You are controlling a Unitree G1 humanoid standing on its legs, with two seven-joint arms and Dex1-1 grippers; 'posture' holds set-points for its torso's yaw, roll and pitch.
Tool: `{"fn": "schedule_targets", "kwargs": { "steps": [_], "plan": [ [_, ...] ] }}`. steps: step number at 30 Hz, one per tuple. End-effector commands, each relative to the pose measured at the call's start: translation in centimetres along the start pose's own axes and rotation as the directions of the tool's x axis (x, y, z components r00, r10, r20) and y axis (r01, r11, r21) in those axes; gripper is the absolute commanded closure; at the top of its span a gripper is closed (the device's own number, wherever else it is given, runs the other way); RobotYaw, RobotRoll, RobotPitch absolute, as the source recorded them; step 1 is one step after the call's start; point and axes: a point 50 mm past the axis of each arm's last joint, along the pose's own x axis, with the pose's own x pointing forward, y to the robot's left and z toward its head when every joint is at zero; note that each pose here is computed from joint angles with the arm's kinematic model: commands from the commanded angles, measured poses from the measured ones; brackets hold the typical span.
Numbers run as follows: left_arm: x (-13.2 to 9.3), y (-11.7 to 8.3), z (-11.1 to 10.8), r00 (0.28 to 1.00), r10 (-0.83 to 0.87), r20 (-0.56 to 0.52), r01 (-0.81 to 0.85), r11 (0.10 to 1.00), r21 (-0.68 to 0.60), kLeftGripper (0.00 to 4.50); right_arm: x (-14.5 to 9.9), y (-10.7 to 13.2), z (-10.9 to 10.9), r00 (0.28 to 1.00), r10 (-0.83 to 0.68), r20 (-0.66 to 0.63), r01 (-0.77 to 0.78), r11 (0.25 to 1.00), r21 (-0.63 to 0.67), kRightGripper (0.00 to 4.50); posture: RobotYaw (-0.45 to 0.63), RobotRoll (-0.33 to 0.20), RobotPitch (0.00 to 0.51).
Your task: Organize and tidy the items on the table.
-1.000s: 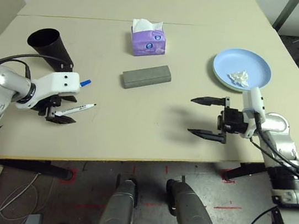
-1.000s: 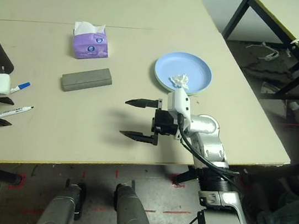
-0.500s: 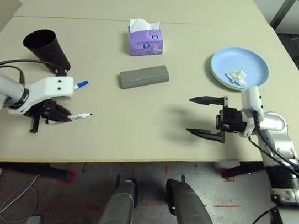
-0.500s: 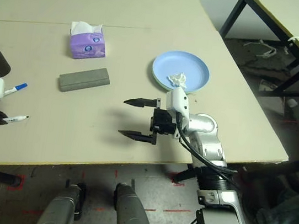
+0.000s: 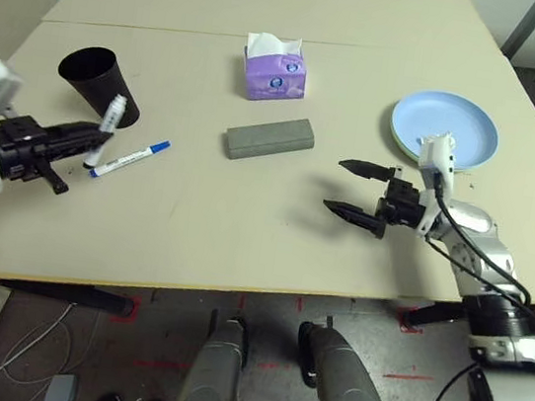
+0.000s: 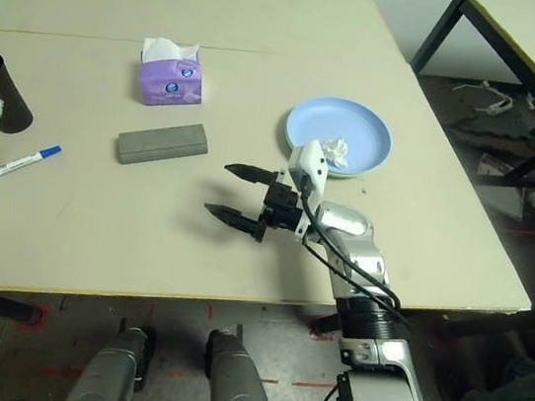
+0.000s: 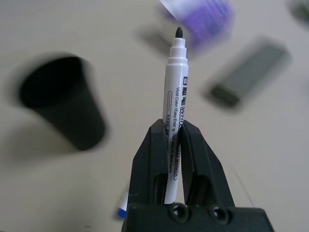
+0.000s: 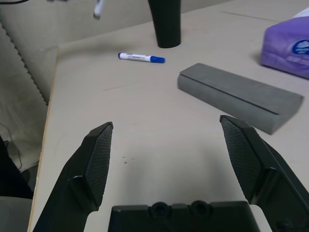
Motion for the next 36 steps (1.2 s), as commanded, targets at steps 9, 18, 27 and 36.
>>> {"fn": "schedule_targets", "kwargs": {
  "steps": [9, 18, 27, 36],
  "plan": [
    [2.6, 2.2, 0.3, 0.927, 0.306, 0.216, -0.31, 0.951, -0.013, 4.25, 0.9, -1.0, -0.2, 0.991, -0.134, 0.003, 0.134, 0.991, 0.005, 0.0, -0.05, 0.0, 0.228],
    [6.9, 4.8, 3.5, 0.915, 0.259, 0.311, -0.304, 0.947, 0.107, 4.25, 0.1, 0.1, -0.9, 0.99, -0.139, -0.021, 0.139, 0.99, -0.005, 0.0, -0.12, 0.0, 0.219],
    [9.2, 6.3, 2.4, 0.922, 0.269, 0.279, -0.308, 0.946, 0.104, 4.25, -0.1, 0.6, -0.6, 0.989, -0.146, -0.026, 0.145, 0.989, -0.018, 0.0, -0.17, 0.0, 0.216],
    [11.2, 5.1, 0.2, 0.948, 0.212, 0.237, -0.243, 0.963, 0.113, 4.25, -0.1, 1.1, 0.2, 0.992, -0.129, -0.004, 0.129, 0.992, 0.008, 0.0, -0.18, 0.0, 0.219]
  ]
}}
